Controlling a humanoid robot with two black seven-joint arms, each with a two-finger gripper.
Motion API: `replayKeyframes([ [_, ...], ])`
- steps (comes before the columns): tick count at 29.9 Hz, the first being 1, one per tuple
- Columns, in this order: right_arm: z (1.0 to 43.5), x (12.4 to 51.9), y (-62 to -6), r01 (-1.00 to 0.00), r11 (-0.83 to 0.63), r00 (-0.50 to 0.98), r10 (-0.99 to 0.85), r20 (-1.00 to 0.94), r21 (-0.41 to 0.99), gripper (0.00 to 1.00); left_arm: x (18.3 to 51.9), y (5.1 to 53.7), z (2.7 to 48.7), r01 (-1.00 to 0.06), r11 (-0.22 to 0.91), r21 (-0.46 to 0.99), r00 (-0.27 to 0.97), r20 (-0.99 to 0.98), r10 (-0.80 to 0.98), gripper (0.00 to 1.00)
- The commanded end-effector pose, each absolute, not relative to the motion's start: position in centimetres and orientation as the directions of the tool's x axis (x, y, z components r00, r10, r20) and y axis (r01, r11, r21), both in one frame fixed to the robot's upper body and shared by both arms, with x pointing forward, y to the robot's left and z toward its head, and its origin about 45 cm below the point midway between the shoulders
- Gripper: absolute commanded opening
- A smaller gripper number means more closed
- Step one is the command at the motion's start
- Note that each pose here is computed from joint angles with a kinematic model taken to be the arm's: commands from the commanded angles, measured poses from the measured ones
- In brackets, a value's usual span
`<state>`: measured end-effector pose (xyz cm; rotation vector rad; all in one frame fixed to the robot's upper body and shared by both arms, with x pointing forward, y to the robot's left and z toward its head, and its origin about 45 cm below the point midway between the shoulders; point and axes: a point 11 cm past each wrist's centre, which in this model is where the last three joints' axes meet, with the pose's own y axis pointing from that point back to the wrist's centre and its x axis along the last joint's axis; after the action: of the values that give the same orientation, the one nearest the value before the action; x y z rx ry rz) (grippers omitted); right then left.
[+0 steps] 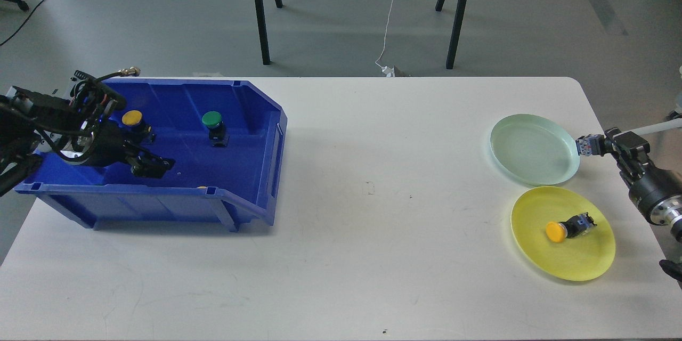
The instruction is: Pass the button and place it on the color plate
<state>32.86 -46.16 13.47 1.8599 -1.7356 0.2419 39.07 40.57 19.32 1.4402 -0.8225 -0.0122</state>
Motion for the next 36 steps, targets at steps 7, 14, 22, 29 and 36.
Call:
replayKeyframes([
  [7,12.6,36.5,-42.1,-0.96,-0.065,0.19,-0.866,0.463,0.274,0.23,39.4,40.4,19.4,-0.466,0.183,0.866,0.734,0.493,-0.467,0.93],
  [14,12.1,37.1,-41.6,-0.96,-0.061,0.185,-0.873,0.451,0.274,0.35,39.6,39.8,19.9,-0.476,0.22,0.851,0.732,0.523,-0.437,0.93],
  [22,12.4,37.3,-41.3,-0.963,-0.063,0.177,-0.881,0.439,0.263,0.51,40.4,39.3,22.1,-0.52,0.298,0.8,0.733,0.598,-0.324,0.93],
  [29,12.3,37.2,-41.5,-0.964,-0.055,0.169,-0.883,0.438,0.262,0.56,40.5,39.1,22.4,-0.529,0.316,0.788,0.733,0.611,-0.297,0.94],
  [36,12.7,37.1,-42.0,-0.967,-0.038,0.145,-0.894,0.424,0.25,0.6,41.1,38.9,24.3,-0.57,0.386,0.725,0.733,0.661,-0.159,0.94],
])
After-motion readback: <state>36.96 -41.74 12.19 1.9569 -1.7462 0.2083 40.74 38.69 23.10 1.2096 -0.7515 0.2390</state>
